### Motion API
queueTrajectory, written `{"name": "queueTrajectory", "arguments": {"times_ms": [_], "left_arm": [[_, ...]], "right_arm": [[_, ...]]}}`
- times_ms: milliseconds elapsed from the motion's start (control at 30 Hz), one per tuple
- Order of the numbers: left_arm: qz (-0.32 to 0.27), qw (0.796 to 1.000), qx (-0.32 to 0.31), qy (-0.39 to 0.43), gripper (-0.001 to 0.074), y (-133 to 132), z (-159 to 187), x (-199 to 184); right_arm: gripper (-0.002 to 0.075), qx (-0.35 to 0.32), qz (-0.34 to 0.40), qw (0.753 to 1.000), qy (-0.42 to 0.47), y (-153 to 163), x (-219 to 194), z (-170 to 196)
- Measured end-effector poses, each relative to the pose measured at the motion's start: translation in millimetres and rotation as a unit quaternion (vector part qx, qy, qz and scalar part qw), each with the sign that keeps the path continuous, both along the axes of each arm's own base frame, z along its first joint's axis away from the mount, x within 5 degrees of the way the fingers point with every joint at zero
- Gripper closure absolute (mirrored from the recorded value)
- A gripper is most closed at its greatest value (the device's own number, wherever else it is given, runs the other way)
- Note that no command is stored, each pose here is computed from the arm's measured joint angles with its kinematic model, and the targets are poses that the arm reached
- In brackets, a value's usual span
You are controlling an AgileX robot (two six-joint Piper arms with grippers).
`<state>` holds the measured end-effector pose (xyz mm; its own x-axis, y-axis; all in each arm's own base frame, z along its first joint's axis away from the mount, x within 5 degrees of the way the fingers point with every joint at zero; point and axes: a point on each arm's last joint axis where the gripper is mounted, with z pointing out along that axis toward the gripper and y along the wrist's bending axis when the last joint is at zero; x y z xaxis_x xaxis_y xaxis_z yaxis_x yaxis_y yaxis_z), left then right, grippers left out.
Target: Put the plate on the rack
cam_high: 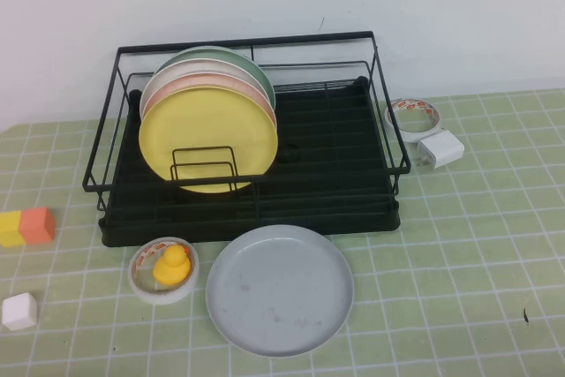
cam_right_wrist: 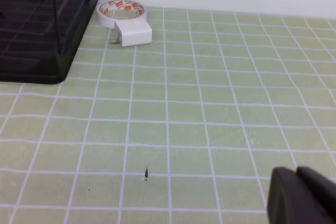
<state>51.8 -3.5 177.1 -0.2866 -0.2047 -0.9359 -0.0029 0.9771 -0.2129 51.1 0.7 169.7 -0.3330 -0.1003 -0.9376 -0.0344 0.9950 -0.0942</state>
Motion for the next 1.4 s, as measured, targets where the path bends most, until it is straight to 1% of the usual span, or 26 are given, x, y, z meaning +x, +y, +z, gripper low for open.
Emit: {"name": "queueTrajectory", "arguments": {"times_ms": [1033,1400], "left_arm": [[-0.002,1.0,0.007,0.0,0.0737,0.0,0.0,0.0],[-0.003,1.0,0.023,-0.004,0.0736,0.7,0.5,0.2]], "right_arm": [[0.0728,0.0,0.0,1.0,0.0,0.0,0.0,0.0],[0.0728,0.0,0.0,1.0,0.0,0.0,0.0,0.0]]}}
